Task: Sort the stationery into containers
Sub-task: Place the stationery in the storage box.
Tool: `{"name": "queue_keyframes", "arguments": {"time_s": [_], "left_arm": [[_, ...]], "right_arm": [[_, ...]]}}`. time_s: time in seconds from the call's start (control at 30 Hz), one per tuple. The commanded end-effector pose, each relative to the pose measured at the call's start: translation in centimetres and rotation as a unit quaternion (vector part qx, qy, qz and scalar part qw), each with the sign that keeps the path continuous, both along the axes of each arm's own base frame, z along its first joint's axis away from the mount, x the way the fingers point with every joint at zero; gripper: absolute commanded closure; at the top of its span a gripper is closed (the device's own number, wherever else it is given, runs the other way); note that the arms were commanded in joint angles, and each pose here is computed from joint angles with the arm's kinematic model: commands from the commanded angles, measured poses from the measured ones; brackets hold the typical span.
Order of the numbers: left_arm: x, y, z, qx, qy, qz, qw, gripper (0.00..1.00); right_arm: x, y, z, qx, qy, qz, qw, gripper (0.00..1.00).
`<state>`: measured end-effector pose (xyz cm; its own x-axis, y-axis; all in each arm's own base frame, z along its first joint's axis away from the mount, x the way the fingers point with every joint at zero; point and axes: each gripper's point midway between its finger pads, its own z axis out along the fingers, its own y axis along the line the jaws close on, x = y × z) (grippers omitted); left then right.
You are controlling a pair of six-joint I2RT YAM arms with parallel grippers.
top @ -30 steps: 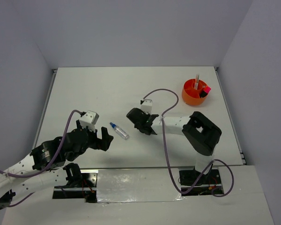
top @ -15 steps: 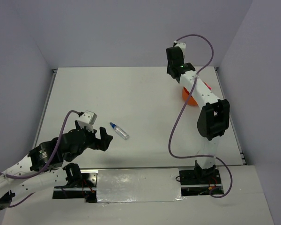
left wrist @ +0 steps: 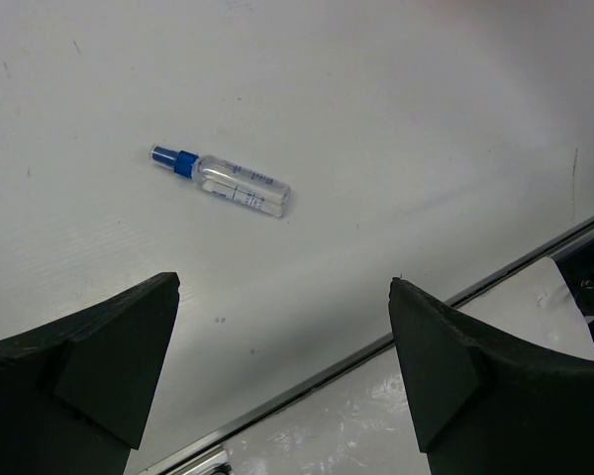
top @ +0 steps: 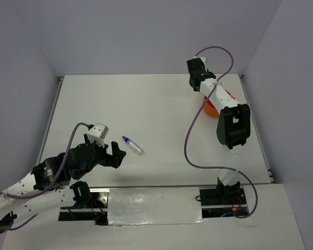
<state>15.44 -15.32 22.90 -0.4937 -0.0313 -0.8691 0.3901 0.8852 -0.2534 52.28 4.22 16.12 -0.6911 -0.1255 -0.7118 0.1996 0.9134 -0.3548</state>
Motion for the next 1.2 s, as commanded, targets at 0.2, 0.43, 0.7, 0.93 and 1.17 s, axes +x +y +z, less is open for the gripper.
{"name": "queue_keyframes", "arguments": {"time_s": [0.2,0.43,0.7,0.93,1.17], "left_arm": [[0.1,-0.7,0.8,-0.014,-0.013,-0.011,1.0,0.01],[0.1,-0.6,0.9,-0.015,-0.013,-0.011,1.0,0.01],[0.1,-0.6,0.9,-0.017,-0.014,-0.011,1.0,0.01],[0.1,-0.6,0.9,-0.016,-0.014,-0.01,1.0,0.01],[0.5,-0.2,0.8,-0.015,-0.011,0.013,1.0,0.01]], "right_arm": [[-0.4,-3.4,-0.7,-0.04,0.012,-0.025,0.999,0.76],[-0.5,-3.7,-0.6,-0.039,0.008,-0.028,0.999,0.66],[-0.2,-4.1,-0.8,-0.047,0.007,-0.031,0.998,0.51],[-0.3,-3.9,-0.9,-0.042,0.009,-0.033,0.999,0.29],[-1.4,0.8,4.3,-0.001,-0.028,0.025,0.999,0.28]]}}
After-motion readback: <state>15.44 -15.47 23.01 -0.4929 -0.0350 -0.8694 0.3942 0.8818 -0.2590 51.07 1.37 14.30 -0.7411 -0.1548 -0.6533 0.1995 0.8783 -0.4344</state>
